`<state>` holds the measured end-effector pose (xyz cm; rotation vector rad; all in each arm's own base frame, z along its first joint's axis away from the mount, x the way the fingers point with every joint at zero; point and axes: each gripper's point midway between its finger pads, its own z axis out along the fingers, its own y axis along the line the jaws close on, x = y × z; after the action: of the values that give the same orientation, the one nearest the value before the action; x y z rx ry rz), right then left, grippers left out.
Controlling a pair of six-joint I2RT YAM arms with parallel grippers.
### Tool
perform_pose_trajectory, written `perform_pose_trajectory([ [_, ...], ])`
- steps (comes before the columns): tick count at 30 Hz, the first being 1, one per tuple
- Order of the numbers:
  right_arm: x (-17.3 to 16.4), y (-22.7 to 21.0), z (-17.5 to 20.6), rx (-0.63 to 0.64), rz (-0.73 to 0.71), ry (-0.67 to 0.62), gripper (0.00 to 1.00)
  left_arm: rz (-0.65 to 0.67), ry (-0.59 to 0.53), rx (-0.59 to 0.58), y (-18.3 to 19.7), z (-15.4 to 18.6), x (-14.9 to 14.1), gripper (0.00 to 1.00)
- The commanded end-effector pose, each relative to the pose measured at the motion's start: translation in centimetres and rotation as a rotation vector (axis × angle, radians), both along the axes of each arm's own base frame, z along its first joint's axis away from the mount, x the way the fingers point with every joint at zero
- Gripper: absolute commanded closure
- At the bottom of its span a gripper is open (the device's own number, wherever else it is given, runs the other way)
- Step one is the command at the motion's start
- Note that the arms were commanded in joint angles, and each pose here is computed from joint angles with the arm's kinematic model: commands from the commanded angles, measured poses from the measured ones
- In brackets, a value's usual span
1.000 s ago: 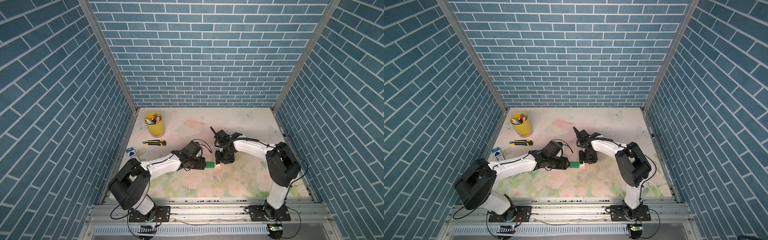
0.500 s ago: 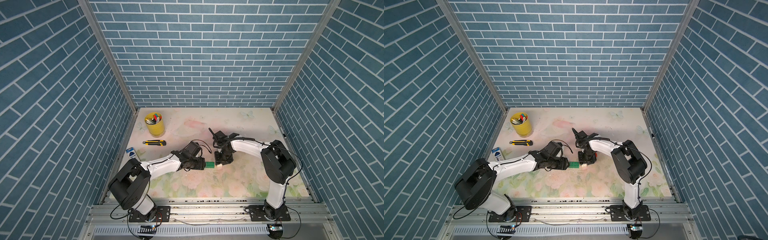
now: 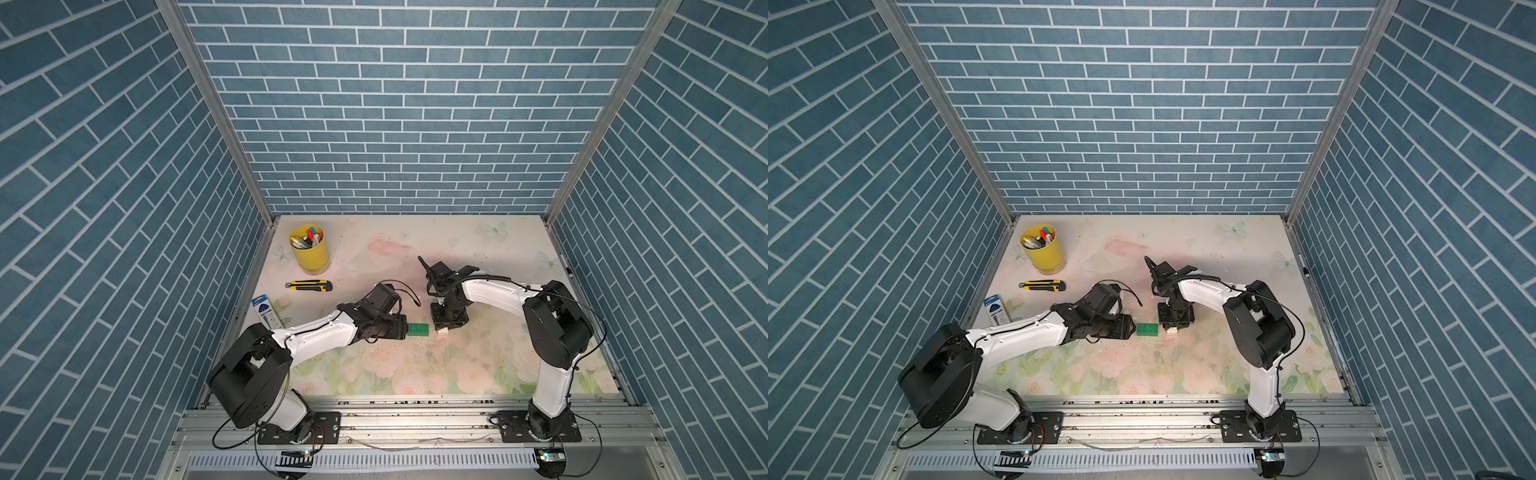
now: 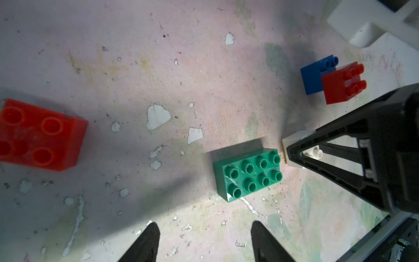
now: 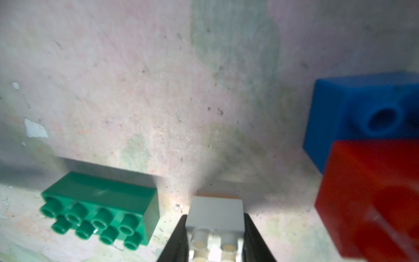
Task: Assemble the letter y with lego
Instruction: Pick up the lego brick from the center of the board, then assemble the lego brick with the lego brick.
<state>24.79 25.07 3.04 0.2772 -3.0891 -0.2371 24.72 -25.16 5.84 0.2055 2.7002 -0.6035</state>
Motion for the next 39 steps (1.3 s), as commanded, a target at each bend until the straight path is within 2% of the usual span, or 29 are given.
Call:
perform_pose_trajectory([
  [1, 0.4, 1.2, 2.7, 0.049, -0.022, -0.030, 0.71, 0.034, 0.018, 0.039, 1.6, -0.7, -0.5, 0.33],
  [15, 0.1, 3.9, 3.0, 0.090, -0.033, 0.002, 0.72, 0.063, 0.026, 0.022, 3.7, -1.3, -1.2, 0.33],
  [39, -1.3, 3.6, 0.4, -0.003, -0.081, 0.061, 0.73, 0.065, 0.021, 0.015, 4.5, -1.9, -1.9, 0.33],
])
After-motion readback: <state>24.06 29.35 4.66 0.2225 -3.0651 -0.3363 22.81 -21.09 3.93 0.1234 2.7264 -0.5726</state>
